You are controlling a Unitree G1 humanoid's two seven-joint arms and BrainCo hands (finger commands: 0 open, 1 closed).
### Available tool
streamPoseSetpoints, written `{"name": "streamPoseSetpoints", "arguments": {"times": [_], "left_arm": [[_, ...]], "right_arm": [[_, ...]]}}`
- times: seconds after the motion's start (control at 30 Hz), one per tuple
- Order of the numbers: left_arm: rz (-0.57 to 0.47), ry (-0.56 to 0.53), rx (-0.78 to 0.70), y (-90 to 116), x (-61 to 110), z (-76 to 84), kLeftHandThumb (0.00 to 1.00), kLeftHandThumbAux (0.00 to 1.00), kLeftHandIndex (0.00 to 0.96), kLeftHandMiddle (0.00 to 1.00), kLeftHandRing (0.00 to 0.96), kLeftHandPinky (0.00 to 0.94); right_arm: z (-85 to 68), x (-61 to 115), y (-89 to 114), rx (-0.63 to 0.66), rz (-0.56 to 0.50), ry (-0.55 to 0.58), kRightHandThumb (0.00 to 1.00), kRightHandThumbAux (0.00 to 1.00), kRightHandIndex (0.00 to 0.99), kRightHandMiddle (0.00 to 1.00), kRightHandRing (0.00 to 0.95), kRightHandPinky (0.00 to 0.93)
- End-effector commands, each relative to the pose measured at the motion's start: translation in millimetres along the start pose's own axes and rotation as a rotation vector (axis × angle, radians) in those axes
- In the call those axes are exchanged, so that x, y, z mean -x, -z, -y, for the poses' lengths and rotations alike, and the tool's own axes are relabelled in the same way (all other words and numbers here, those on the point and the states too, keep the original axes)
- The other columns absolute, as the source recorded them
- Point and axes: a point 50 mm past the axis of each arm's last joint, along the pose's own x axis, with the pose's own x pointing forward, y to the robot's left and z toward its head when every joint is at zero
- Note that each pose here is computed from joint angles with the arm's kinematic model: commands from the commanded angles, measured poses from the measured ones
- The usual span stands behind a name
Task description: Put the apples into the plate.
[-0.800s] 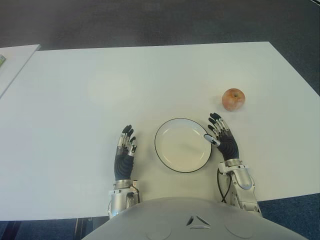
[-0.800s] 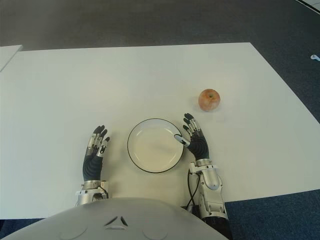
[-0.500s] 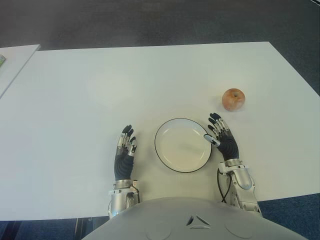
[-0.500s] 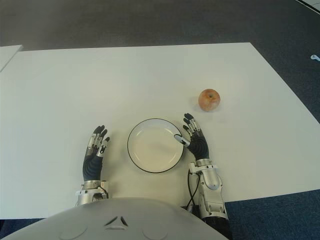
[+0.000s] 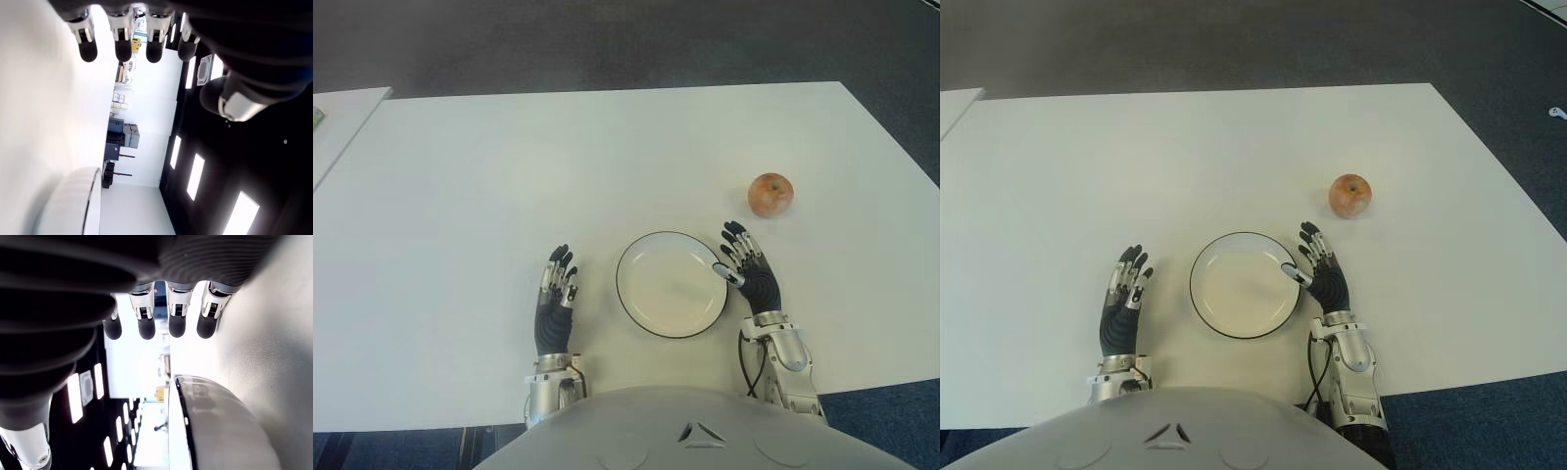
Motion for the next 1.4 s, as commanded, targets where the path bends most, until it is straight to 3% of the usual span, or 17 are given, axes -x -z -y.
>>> {"name": "streamPoseSetpoints", "arguments": {"times": [0.03,0.33,0.5,0.73,0.87,1.03,1.17,1.23,1.4], "left_arm": [[-0.074,-0.013,0.018,10.1,5.8,1.9,0.135,0.463,0.07,0.046,0.021,0.026],[-0.072,-0.028,0.029,11.6,3.9,5.1,0.151,0.47,0.084,0.057,0.029,0.029],[-0.072,-0.021,0.01,11.2,2.9,4.9,0.141,0.464,0.078,0.052,0.024,0.024],[-0.066,-0.03,-0.007,11.6,1.3,3.9,0.133,0.463,0.072,0.05,0.023,0.026],[-0.108,-0.025,0.023,16.6,-0.2,4.5,0.14,0.461,0.078,0.055,0.028,0.03],[-0.139,-0.042,0.038,20.8,-1.9,3.6,0.145,0.473,0.089,0.063,0.032,0.015],[-0.148,-0.048,0.035,23.7,-2.6,1.4,0.145,0.491,0.092,0.065,0.032,0.008],[-0.145,-0.053,0.045,24.6,-3.6,0.8,0.15,0.5,0.097,0.068,0.035,0.008],[-0.123,-0.058,0.072,24.6,-5.3,1.6,0.17,0.503,0.109,0.074,0.04,0.015]], "right_arm": [[-0.5,9.3,19.2,-0.016,-0.127,0.011,0.156,0.649,0.0,0.0,0.0,0.0],[5.3,1.9,6.5,0.004,-0.076,-0.002,0.159,0.658,0.0,0.0,0.0,0.0],[18.5,-14.1,-32.7,0.106,0.053,-0.015,0.15,0.668,0.0,0.0,0.0,0.0],[15.3,-29.3,-56.3,0.231,0.193,-0.029,0.183,0.652,0.007,0.0,0.0,0.0],[14.3,-44.4,-90.2,0.508,0.425,-0.077,0.247,0.636,0.025,0.001,0.0,0.002],[24.7,-61.6,-109.0,0.782,0.577,-0.073,0.317,0.611,0.05,0.026,0.006,0.003],[33.4,-76.0,-118.4,0.978,0.63,-0.056,0.33,0.596,0.059,0.038,0.014,0.001],[35.2,-85.7,-125.0,1.138,0.65,-0.054,0.338,0.582,0.064,0.043,0.012,0.0],[34.6,-105.9,-137.0,1.393,0.67,-0.034,0.366,0.553,0.064,0.041,0.003,0.0]]}}
